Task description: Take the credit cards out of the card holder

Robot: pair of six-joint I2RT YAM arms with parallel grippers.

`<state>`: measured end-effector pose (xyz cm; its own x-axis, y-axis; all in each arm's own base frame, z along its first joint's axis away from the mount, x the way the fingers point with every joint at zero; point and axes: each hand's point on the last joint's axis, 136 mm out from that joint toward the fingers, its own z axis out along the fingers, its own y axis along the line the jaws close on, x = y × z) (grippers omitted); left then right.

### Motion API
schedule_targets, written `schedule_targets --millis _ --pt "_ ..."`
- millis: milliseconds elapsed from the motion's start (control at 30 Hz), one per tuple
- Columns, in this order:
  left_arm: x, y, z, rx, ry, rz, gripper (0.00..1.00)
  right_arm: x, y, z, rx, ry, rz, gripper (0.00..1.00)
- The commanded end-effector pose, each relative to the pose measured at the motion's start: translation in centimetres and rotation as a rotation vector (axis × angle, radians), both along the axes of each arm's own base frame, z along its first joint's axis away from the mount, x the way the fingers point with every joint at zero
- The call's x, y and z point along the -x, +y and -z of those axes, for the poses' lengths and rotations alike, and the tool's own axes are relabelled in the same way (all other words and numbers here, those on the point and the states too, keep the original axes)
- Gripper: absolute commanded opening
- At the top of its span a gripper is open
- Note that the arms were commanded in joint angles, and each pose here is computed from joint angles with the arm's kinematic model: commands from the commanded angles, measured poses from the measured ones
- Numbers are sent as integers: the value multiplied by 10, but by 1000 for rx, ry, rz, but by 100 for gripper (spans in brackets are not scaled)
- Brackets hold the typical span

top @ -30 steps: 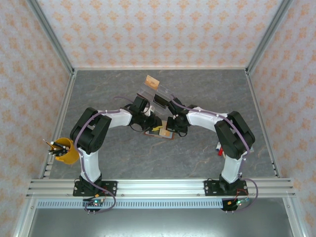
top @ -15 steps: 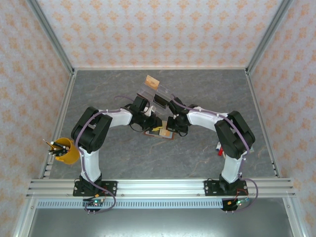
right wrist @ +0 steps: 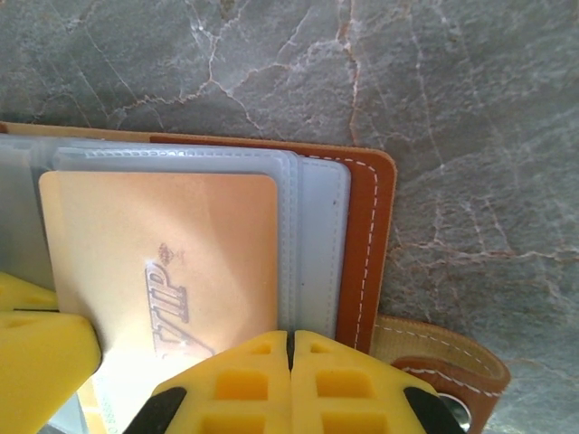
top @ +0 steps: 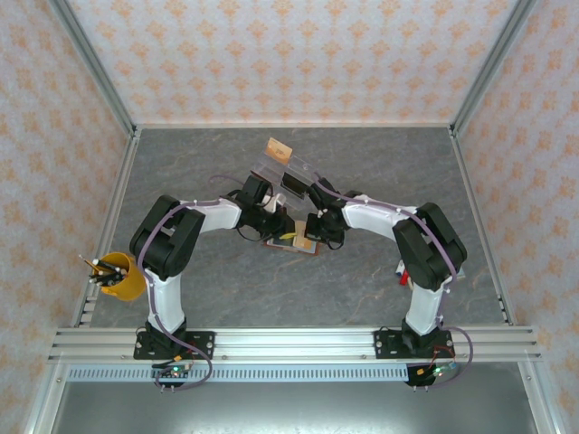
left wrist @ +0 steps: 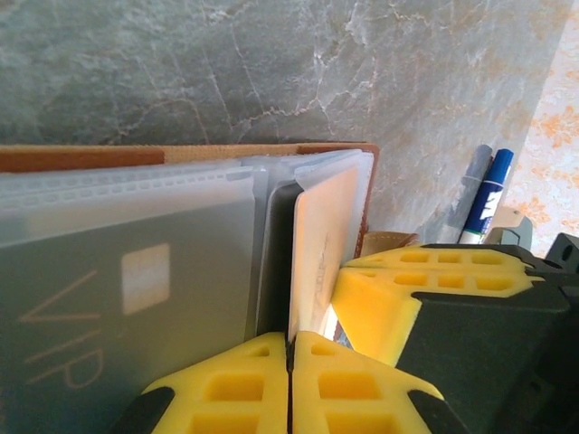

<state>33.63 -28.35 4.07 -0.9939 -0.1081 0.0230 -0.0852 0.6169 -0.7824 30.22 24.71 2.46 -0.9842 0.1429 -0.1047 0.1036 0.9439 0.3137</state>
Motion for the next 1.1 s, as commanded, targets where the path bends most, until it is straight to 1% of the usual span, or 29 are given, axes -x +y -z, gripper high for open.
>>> schedule_targets --millis 0,200,333,567,767,900,1000,1067 --pt "5 -12 -34 111 -80 68 7 11 -14 38 121 55 -14 2" --pt "6 -1 -37 115 -87 50 7 11 -22 42 168 64 -7 1" --pt "6 9 -35 99 -83 30 5 10 -25 41 183 60 -5 1" --pt "8 23 -23 42 -60 11 3 9 -26 41 197 58 2 1" --pt "12 42 -16 -53 -43 9 0 6 -25 36 194 46 6 1" --pt "16 60 -19 -117 -62 10 0 1 -19 26 161 18 -5 1" --pt "16 70 -20 -143 -68 -15 0 -5 -2 6 60 -38 -49 3" --pt "16 77 -22 -165 -76 -30 0 -11 6 -14 14 -92 -75 7"
